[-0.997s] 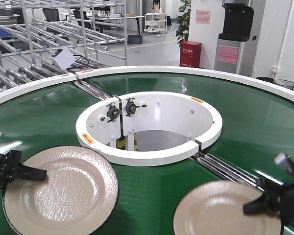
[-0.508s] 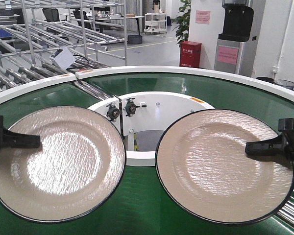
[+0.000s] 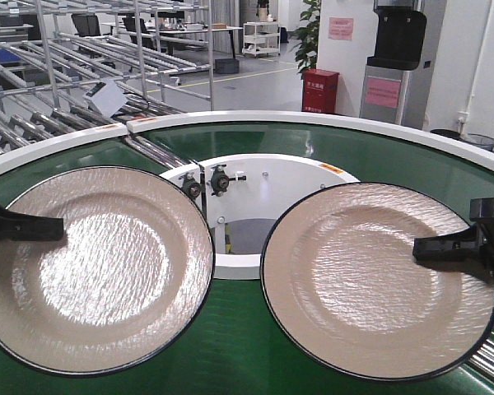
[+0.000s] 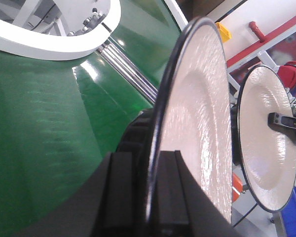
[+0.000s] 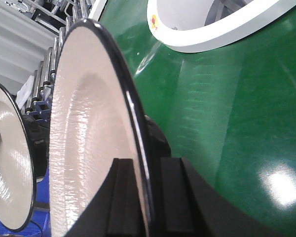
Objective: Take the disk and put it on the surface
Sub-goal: 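Hold both plates upright while the base drives to the steel table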
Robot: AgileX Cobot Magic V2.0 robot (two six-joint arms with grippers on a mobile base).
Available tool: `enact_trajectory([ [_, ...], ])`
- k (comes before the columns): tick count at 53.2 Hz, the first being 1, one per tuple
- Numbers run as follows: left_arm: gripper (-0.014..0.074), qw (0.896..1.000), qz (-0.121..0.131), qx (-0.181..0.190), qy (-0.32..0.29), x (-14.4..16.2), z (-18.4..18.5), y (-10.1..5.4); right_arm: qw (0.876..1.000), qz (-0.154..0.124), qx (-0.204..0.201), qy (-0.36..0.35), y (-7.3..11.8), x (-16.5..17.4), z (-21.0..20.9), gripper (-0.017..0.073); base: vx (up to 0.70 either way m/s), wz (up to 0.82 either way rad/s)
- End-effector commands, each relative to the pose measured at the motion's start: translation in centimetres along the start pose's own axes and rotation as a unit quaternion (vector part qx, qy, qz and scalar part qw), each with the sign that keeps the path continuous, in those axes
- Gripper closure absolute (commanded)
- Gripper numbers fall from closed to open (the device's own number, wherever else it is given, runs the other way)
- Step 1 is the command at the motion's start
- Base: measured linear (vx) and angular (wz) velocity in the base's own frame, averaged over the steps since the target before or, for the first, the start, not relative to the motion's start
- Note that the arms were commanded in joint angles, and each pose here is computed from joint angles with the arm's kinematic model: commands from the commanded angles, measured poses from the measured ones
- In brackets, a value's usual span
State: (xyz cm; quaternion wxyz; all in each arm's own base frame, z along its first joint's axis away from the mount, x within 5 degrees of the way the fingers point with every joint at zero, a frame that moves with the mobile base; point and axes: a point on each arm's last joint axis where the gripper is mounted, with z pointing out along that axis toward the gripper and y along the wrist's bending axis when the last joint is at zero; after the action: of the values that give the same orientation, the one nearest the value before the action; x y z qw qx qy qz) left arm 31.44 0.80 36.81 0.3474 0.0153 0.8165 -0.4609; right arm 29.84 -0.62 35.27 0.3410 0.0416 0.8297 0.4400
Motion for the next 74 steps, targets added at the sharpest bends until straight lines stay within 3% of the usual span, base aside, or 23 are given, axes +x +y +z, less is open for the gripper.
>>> enact_trajectory([
  [1,0.0601,0.997,0.006,0.067,-0.046,-0.96,-1.16,-3.53,0.997,-0.002,-0.056,-0.048,2.83,-0.92,-1.37,0.0568,0.00,0.00],
  [35,0.0601,0.997,0.006,0.067,-0.046,-0.95,-1.16,-3.54,0.997,-0.002,-0.056,-0.049,2.83,-0.92,-1.37,0.0568,-0.02,-0.07],
  [74,0.0601,0.997,0.006,0.067,-0.046,-0.96,-1.16,-3.53,0.997,-0.002,-0.056,-0.049,2.83,-0.93,-1.37,0.0568,-0.12,-0.49],
])
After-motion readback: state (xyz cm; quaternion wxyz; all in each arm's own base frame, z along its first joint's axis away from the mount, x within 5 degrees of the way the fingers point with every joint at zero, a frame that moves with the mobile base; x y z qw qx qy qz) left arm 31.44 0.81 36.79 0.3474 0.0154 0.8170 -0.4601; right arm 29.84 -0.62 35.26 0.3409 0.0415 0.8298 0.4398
